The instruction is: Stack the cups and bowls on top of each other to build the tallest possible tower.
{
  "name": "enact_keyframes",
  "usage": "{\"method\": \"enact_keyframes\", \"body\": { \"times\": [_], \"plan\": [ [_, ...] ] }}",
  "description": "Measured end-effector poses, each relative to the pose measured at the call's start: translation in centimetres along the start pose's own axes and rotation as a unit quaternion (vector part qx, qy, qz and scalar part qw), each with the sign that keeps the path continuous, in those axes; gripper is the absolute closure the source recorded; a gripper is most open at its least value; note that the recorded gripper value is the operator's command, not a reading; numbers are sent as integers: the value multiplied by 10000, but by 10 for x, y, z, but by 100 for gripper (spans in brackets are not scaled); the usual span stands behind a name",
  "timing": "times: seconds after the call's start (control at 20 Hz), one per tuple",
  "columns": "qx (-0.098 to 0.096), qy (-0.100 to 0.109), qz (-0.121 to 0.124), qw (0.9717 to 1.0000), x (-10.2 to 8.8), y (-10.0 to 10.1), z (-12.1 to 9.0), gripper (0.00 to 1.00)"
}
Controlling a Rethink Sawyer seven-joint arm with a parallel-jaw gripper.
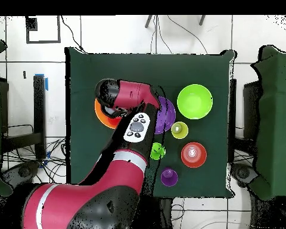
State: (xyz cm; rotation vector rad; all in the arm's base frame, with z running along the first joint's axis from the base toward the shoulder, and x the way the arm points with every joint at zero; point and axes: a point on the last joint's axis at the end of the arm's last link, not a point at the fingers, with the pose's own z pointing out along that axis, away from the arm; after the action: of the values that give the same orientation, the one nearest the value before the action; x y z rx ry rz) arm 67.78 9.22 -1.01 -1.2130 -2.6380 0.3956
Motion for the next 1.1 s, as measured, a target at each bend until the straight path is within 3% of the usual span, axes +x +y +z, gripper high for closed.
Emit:
{"method": "enact_keyframes", "body": {
  "times": [0.55,1.1],
  "plan": [
    [-15,-28,2,10000,-2,0,-4,0],
    [-137,-125,13,9998,-6,1,-25,0]
  ]
}}
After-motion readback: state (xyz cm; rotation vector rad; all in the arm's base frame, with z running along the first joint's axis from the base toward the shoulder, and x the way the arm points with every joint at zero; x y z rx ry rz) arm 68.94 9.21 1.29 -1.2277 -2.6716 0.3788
